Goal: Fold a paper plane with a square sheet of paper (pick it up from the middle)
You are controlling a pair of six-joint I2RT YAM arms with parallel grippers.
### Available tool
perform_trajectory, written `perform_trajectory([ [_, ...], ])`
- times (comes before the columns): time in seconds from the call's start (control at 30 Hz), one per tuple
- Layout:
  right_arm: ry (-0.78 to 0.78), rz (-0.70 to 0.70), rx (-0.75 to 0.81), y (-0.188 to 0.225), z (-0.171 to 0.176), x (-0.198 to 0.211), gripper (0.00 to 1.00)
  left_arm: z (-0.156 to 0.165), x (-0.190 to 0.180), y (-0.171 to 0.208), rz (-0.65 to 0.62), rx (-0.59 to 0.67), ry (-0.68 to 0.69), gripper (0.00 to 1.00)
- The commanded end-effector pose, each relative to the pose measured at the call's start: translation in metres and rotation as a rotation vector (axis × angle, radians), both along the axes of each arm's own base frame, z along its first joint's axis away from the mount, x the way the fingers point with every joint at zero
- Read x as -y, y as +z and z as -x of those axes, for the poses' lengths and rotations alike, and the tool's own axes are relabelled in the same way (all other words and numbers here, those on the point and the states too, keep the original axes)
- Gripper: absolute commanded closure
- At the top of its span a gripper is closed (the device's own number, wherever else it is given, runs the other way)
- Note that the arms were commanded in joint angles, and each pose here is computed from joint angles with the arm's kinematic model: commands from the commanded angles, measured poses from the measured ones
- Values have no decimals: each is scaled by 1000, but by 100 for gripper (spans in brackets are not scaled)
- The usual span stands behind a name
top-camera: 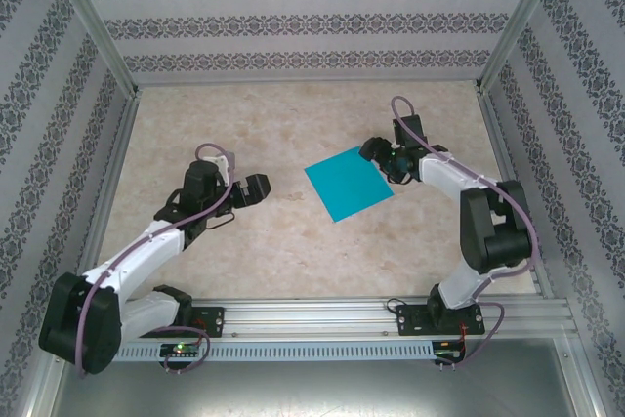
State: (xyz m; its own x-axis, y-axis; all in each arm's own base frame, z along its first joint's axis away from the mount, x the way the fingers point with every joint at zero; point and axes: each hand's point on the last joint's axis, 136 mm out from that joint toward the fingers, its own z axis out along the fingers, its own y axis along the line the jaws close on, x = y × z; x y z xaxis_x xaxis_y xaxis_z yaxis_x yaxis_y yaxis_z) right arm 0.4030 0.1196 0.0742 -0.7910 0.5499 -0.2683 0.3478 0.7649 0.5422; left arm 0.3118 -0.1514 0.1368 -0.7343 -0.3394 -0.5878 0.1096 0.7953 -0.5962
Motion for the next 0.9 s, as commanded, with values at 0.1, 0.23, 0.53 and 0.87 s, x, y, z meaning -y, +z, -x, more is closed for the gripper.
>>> perform_trajectory([
  [0.1,18,45,-127,-37,25,14,20,-15,25,18,27,40,-52,0],
  [0.23,-7,36,-186,-55,47,15,20,-19,31,14,16,31,-56,0],
  [0.53,-88,49,-218,-64,103,2,19,-19,32,15,6,29,-40,0],
  [0.87,107,229,-11,9,78,-29,17,-10,15,28,-34,112,7,0],
])
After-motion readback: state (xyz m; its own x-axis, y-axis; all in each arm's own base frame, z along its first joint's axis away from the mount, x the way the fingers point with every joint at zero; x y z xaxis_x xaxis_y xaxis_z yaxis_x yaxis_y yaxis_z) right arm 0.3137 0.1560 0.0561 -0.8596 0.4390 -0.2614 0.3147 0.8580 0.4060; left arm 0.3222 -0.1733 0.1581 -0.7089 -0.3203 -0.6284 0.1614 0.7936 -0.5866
